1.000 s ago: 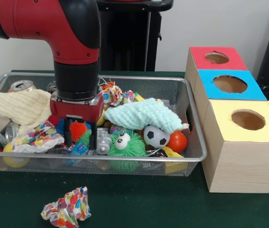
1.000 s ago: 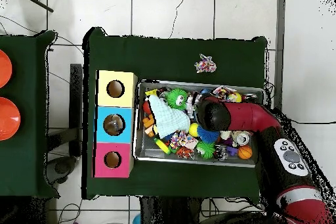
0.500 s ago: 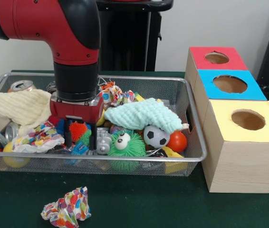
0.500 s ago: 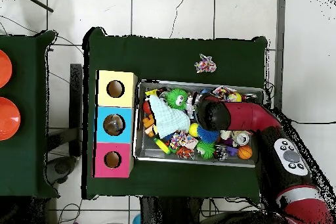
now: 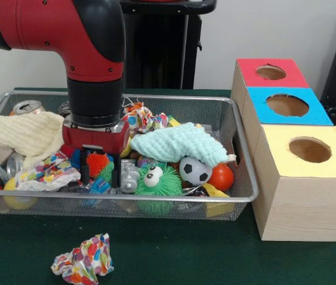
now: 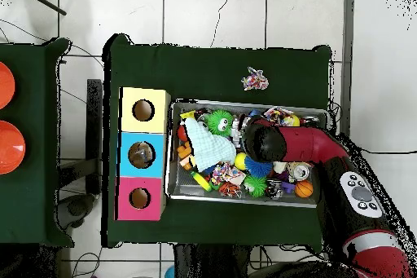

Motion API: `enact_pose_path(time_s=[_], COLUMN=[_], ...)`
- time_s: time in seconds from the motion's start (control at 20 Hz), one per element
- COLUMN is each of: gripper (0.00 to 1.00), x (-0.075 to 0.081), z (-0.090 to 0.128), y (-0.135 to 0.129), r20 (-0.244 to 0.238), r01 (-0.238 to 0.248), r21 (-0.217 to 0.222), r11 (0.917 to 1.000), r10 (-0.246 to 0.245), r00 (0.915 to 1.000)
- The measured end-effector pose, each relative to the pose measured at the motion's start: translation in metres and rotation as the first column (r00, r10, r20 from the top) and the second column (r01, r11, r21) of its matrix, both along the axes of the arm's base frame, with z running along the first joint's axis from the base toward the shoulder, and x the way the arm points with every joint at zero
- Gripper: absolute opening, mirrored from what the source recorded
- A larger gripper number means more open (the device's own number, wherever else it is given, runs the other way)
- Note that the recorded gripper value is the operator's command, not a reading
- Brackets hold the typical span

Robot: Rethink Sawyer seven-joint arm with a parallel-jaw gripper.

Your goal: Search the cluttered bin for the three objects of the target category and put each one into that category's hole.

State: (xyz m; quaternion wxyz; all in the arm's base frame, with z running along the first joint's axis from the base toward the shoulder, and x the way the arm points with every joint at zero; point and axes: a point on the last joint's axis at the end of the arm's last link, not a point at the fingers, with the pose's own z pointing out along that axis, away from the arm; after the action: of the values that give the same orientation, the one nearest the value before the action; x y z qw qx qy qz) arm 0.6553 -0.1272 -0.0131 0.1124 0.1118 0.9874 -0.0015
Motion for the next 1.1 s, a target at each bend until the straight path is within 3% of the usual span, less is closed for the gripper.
enact_pose_path(time_s=[0.05, 1.0, 1.05, 1.1], gripper=[0.0, 0.0, 1.0, 1.0], x=[-0.001, -0.002, -0.002, -0.001], z=[-0.001, -0.012, -0.012, -0.012], y=[-0.001, 0.005, 0.005, 0.005], r20=[-0.002, 0.017, 0.017, 0.017], r01=[0.001, -0.001, -0.002, -0.002], r21=[-0.001, 0.011, 0.011, 0.011], r11=[1.0, 0.9999, 0.9999, 0.9999], r10=[-0.001, 0.001, 0.001, 0.002], r00=[1.0, 0.9999, 0.9999, 0.9998])
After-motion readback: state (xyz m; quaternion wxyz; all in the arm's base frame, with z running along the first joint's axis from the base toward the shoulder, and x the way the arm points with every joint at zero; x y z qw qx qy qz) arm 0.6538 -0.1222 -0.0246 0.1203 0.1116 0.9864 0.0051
